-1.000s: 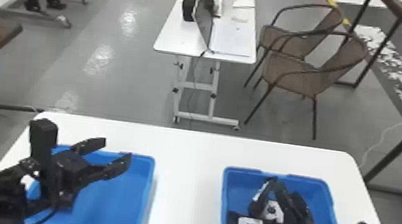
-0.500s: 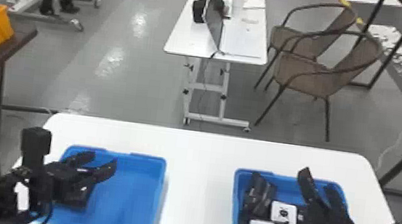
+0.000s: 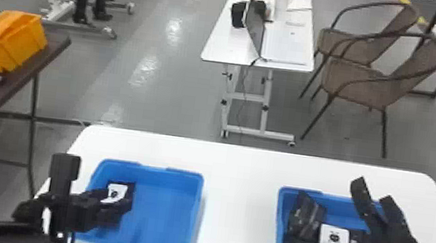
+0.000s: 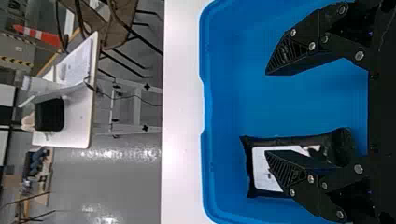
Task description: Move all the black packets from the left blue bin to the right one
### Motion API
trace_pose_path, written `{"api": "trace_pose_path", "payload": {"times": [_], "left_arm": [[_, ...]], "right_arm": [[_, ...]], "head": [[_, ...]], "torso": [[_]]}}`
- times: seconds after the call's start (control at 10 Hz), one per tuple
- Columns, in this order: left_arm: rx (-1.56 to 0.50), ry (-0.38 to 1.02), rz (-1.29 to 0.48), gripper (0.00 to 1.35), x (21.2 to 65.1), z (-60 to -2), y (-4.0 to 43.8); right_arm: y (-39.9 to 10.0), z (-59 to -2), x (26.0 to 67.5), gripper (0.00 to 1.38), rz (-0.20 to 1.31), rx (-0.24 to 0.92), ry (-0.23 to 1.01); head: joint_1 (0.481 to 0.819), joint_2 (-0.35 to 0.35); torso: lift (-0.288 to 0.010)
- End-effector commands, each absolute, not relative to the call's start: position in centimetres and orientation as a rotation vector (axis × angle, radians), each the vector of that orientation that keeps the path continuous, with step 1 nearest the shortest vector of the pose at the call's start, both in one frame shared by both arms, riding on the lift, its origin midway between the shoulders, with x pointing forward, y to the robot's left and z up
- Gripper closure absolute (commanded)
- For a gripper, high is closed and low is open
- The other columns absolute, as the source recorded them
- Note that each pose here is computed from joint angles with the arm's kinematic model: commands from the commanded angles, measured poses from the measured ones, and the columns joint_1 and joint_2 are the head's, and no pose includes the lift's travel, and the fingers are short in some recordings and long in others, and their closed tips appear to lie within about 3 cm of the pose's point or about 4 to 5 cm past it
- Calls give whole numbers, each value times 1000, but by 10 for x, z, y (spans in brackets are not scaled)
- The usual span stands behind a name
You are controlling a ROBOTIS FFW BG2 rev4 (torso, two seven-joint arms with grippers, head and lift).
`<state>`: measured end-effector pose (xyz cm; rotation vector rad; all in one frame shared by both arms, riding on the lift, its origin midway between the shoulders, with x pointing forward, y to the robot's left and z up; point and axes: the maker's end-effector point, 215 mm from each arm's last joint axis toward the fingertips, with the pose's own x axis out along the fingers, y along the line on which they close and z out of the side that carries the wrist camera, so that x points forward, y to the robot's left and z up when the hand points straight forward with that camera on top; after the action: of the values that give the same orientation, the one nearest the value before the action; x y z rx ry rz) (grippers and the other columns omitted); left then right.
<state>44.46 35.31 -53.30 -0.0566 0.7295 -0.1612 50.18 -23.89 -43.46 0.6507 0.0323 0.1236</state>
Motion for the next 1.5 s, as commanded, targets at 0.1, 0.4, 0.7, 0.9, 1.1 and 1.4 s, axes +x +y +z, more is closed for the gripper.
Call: {"api": "trace_pose_path", "payload": {"times": [0.1, 0.4, 0.7, 0.9, 1.1, 1.4], "left_arm": [[-36, 849, -112, 464, 432, -562, 366], [4, 899, -44, 464, 436, -569, 389], [22, 955, -47, 464, 441, -593, 398], [28, 978, -58, 464, 446, -609, 391], [45, 993, -52, 521, 448, -613, 393], [87, 979, -120, 1076, 459, -605, 388]], "right_arm": [[-233, -438, 501, 150, 135, 669, 43], [-230, -440, 502, 150, 146, 675, 51], [-228, -440, 503, 151, 155, 685, 49], [-228, -440, 503, 151, 159, 690, 46], [-227, -440, 503, 151, 163, 696, 48], [-226, -444, 502, 151, 166, 706, 55]], "head": [[695, 140], [695, 174], [695, 194], [695, 196], [695, 191], [695, 192]], "torso": [[0], [0], [0], [0], [0], [0]]}}
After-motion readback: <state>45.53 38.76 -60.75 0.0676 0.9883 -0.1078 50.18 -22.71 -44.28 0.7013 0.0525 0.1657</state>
